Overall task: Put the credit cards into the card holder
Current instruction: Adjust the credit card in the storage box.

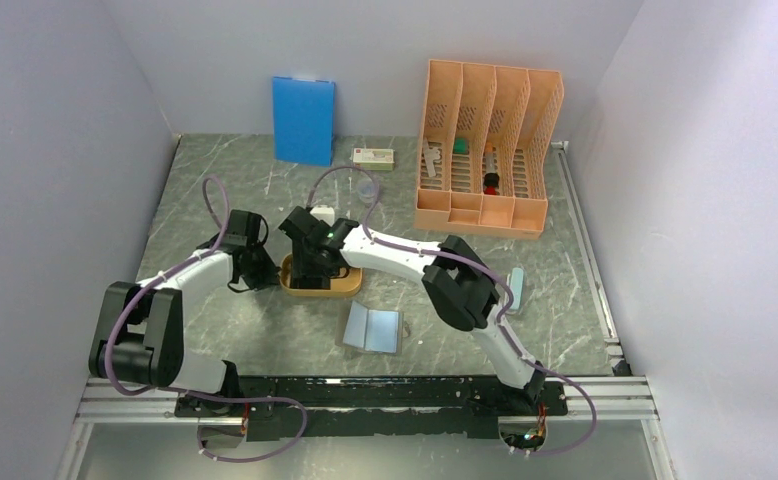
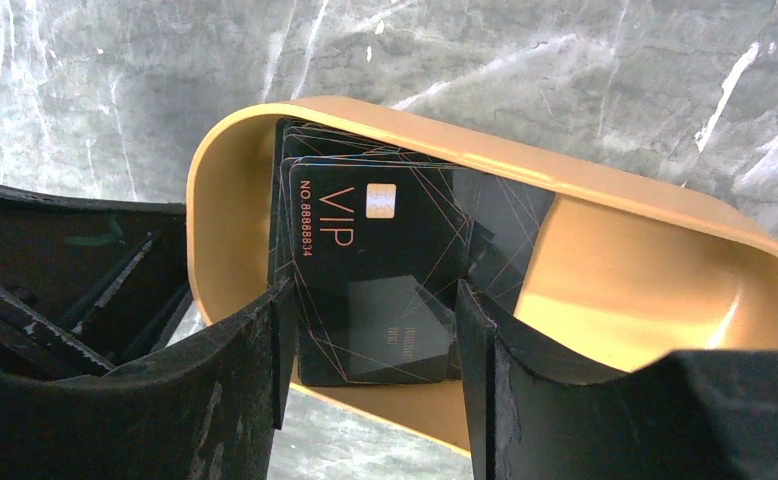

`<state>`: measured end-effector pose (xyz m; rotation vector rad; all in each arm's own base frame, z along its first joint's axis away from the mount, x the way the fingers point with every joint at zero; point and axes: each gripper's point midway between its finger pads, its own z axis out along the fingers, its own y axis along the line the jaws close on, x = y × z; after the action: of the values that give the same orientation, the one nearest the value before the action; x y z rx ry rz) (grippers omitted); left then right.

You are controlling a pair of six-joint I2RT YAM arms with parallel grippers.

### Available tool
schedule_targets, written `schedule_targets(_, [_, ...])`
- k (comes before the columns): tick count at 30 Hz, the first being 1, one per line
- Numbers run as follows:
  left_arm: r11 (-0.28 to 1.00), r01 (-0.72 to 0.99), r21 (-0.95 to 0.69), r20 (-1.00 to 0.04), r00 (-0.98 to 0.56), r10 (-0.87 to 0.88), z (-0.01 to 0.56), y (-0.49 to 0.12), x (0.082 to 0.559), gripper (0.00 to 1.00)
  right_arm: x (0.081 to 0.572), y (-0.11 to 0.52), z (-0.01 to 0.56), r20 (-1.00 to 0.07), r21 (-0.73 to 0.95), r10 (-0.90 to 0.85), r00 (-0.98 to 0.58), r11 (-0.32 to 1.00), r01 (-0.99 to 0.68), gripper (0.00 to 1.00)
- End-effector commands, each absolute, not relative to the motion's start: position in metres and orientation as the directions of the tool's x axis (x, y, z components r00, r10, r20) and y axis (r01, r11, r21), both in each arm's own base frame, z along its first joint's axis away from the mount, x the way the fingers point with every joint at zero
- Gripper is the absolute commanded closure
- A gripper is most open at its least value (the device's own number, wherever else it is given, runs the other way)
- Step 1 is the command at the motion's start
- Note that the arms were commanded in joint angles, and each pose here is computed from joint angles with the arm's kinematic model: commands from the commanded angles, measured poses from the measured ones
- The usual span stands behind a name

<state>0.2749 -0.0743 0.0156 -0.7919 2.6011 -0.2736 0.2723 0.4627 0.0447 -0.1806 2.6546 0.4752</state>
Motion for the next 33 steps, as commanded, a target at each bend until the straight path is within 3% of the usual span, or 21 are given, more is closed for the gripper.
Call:
schedule_targets(1, [0.794, -0.445, -0.415, -0.295, -0.759, -0.580, 0.020, -0.096, 0.283, 0.89, 0.260, 0.473, 0.029, -0.420, 0.275, -0.091, -0.903, 0.936, -0.222, 0.59])
schedule_targets(8, [0.783, -0.449, -0.431, -0.278, -0.759, -0.589, 0.018, -0.100, 0.280, 0.89, 0.256, 0.485, 0.034, -0.424, 0.281, -0.099, -0.900, 0.931, -0.234, 0.58])
schedule_targets(17, [0.787, -0.454, -0.417, -0.287, -0.756, -0.588, 0.019, -0.097, 0.279, 0.89, 0.255, 0.488, 0.051, -0.442, 0.279, -0.094, -0.892, 0.931, -0.236, 0.40])
schedule_targets(33, [0.793, -0.459, -0.402, -0.299, -0.753, -0.587, 0.021, -0.093, 0.283, 0.89, 0.261, 0.468, 0.103, -0.518, 0.269, -0.076, -0.852, 0.931, -0.246, 0.23])
